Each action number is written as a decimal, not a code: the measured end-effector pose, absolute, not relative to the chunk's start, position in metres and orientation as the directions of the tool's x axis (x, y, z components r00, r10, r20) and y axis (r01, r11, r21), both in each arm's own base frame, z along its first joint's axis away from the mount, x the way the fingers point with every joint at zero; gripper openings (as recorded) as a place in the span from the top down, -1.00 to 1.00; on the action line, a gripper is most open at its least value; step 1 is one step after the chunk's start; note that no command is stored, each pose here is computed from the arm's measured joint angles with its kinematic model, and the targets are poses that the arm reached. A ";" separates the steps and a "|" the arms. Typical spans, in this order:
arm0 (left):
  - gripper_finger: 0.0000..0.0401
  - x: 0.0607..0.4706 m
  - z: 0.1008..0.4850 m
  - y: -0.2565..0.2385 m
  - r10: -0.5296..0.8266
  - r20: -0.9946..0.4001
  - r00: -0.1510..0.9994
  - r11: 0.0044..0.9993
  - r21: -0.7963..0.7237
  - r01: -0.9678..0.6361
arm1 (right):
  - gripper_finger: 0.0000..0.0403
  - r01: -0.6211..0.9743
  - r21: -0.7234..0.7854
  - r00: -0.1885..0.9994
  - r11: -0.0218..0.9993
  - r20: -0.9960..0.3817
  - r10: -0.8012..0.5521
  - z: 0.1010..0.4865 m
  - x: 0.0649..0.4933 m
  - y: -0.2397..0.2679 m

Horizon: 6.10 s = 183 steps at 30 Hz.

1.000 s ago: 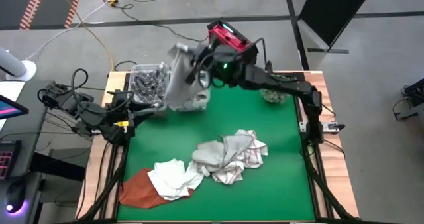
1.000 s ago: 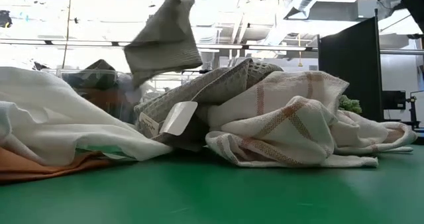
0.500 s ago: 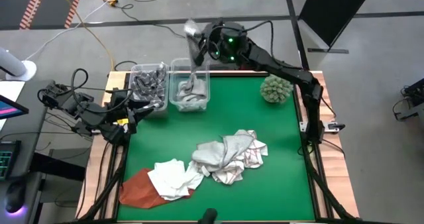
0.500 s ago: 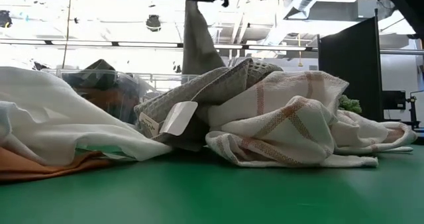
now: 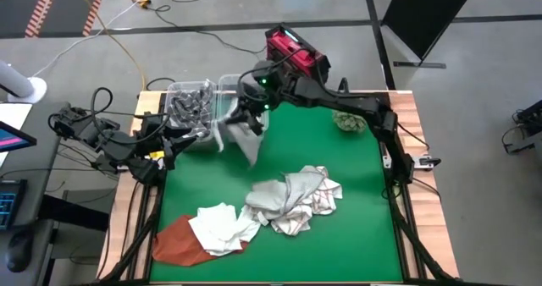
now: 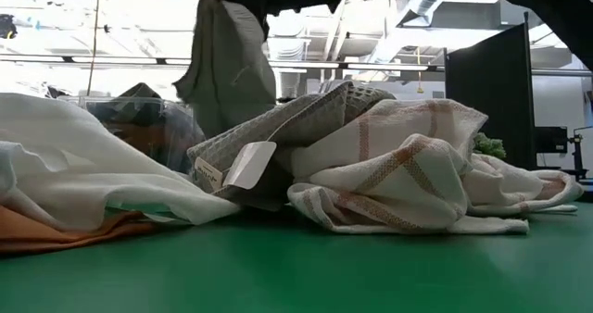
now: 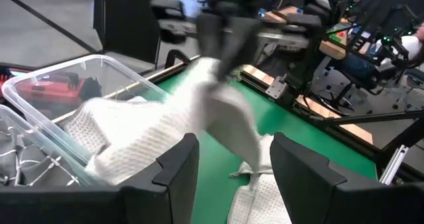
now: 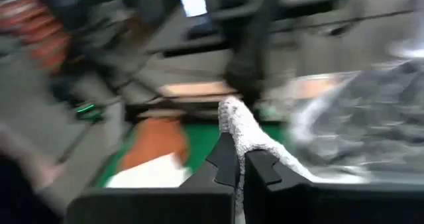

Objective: Sort towels by color in basket
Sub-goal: Put the light gray towel into the right transparent bin, then put the white towel into the right transparent bin

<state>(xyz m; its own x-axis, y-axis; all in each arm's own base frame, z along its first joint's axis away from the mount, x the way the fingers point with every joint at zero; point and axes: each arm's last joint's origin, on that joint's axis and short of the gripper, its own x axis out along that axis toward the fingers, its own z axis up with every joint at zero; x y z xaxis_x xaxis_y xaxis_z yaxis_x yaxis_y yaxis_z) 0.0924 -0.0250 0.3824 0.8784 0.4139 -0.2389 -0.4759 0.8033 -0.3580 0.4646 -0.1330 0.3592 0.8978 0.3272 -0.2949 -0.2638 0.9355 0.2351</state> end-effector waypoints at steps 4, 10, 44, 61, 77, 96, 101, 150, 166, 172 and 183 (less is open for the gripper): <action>0.12 0.092 0.382 -0.025 0.410 -0.240 0.880 0.804 -0.361 -0.473 | 0.88 0.094 0.144 0.914 0.985 -0.404 -0.028 0.348 0.462 -0.159; 0.12 0.093 0.382 -0.025 0.404 -0.242 0.882 0.803 -0.367 -0.469 | 0.87 0.604 -0.075 0.691 0.793 -0.447 -0.569 0.342 0.445 -0.199; 0.12 0.094 0.382 -0.026 0.405 -0.245 0.881 0.794 -0.383 -0.472 | 0.84 0.434 -0.068 0.677 0.898 -0.634 -0.374 0.276 0.474 -0.185; 0.12 0.095 0.380 -0.029 0.307 -0.281 0.909 0.837 -0.375 -0.398 | -0.48 0.327 0.040 0.636 0.944 -0.748 -0.189 0.292 0.462 -0.178; 0.12 0.097 0.357 -0.035 0.194 -0.521 0.831 0.851 -0.332 -0.406 | -0.58 -0.030 0.039 0.672 0.999 -0.739 0.049 0.357 0.448 -0.017; 0.12 0.097 0.363 -0.031 0.244 -0.454 0.857 0.776 -0.439 -0.454 | -0.57 -0.226 0.194 0.615 0.955 -0.731 0.295 0.213 0.487 0.158; 0.12 0.100 0.370 -0.032 0.226 -0.396 0.890 0.770 -0.486 -0.412 | -0.55 -0.242 0.128 0.614 0.962 -0.748 0.254 0.183 0.495 0.166; 0.12 0.091 0.411 -0.021 0.494 -0.028 0.869 0.805 -0.364 -0.469 | 0.90 0.296 -0.033 0.939 0.954 0.191 -0.285 0.465 0.409 -0.138; 0.12 0.076 0.405 -0.011 0.568 -0.054 0.821 0.731 -0.424 -0.534 | 0.90 0.354 0.035 0.874 0.935 0.345 -0.344 0.480 0.368 -0.218; 0.12 0.076 0.405 -0.011 0.567 -0.055 0.822 0.734 -0.418 -0.535 | 0.90 0.216 0.108 0.976 0.970 -0.002 -0.217 0.429 0.400 -0.208; 0.12 0.076 0.404 -0.011 0.565 -0.057 0.823 0.743 -0.398 -0.538 | 0.89 0.207 0.225 0.876 0.952 -0.475 -0.079 0.306 0.469 -0.171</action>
